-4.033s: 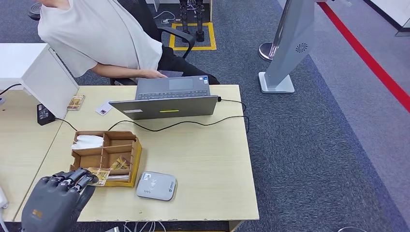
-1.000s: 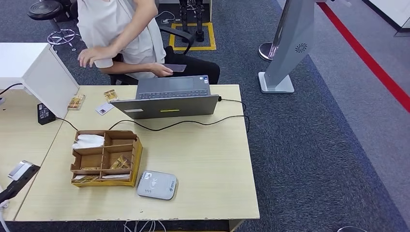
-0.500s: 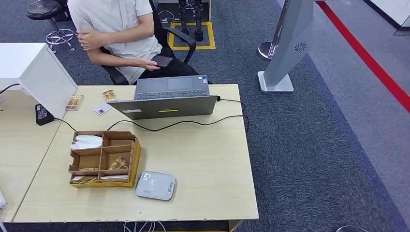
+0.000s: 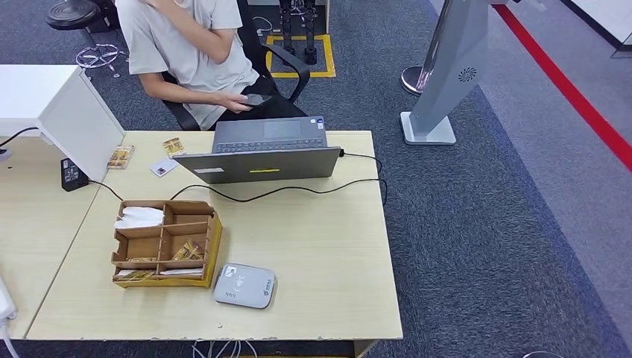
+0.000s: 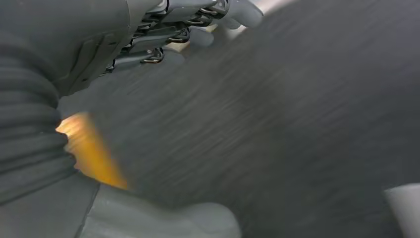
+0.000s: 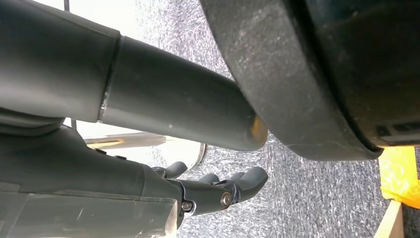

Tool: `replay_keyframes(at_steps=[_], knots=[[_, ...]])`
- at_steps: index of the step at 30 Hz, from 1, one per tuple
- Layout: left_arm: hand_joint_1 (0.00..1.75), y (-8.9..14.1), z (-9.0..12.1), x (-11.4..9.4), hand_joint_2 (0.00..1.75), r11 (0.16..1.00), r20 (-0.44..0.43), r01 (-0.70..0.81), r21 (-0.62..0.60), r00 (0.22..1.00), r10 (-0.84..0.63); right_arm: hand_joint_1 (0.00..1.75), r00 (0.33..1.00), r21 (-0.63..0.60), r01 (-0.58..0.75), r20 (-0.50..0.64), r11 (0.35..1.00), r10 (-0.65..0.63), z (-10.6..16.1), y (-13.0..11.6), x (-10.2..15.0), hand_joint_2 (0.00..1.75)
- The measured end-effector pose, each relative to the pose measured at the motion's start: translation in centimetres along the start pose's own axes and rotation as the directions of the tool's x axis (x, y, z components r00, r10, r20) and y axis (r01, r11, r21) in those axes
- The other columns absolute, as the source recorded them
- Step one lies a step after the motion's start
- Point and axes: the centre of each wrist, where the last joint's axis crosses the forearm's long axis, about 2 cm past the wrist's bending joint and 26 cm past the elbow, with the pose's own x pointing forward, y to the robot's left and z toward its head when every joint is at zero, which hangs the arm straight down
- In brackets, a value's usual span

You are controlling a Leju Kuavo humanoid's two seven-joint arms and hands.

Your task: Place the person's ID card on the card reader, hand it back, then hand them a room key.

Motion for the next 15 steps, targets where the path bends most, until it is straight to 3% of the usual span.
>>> replay_keyframes(at_steps=[1,5,9,12,13,15], knots=[[0.00,-0.6,0.6,-1.7,1.75,1.000,-0.078,-0.008,-0.014,0.997,0.007,0.00,1.000,0.000,-0.004,0.000,1.000,0.004,0.0,0.0,0.0,0.00],[0.00,-2.6,3.0,-6.5,1.75,0.999,-0.314,0.003,-0.041,0.949,-0.015,0.00,1.000,-0.003,-0.015,0.002,1.000,0.015,0.0,-0.2,-0.1,0.00],[0.00,-4.5,5.2,-9.9,1.75,0.998,-0.456,0.008,-0.062,0.889,-0.036,0.00,1.000,-0.007,-0.024,0.009,1.000,0.024,0.0,-0.2,-0.3,1.75],[0.00,-5.5,6.2,-11.2,1.75,0.995,-0.516,0.011,-0.097,0.855,-0.060,0.00,1.000,-0.005,-0.016,0.016,1.000,0.016,0.0,-0.1,-0.3,1.75],[0.00,-5.6,6.4,-11.5,1.75,0.993,-0.529,0.018,-0.113,0.845,-0.076,0.00,1.000,-0.002,-0.001,0.020,1.000,0.001,0.0,0.0,-0.4,1.31],[0.00,-6.0,6.8,-11.8,0.87,0.989,-0.542,0.036,-0.144,0.833,-0.110,0.00,0.999,0.006,0.045,0.022,0.999,-0.045,0.0,0.4,-0.4,0.44]])
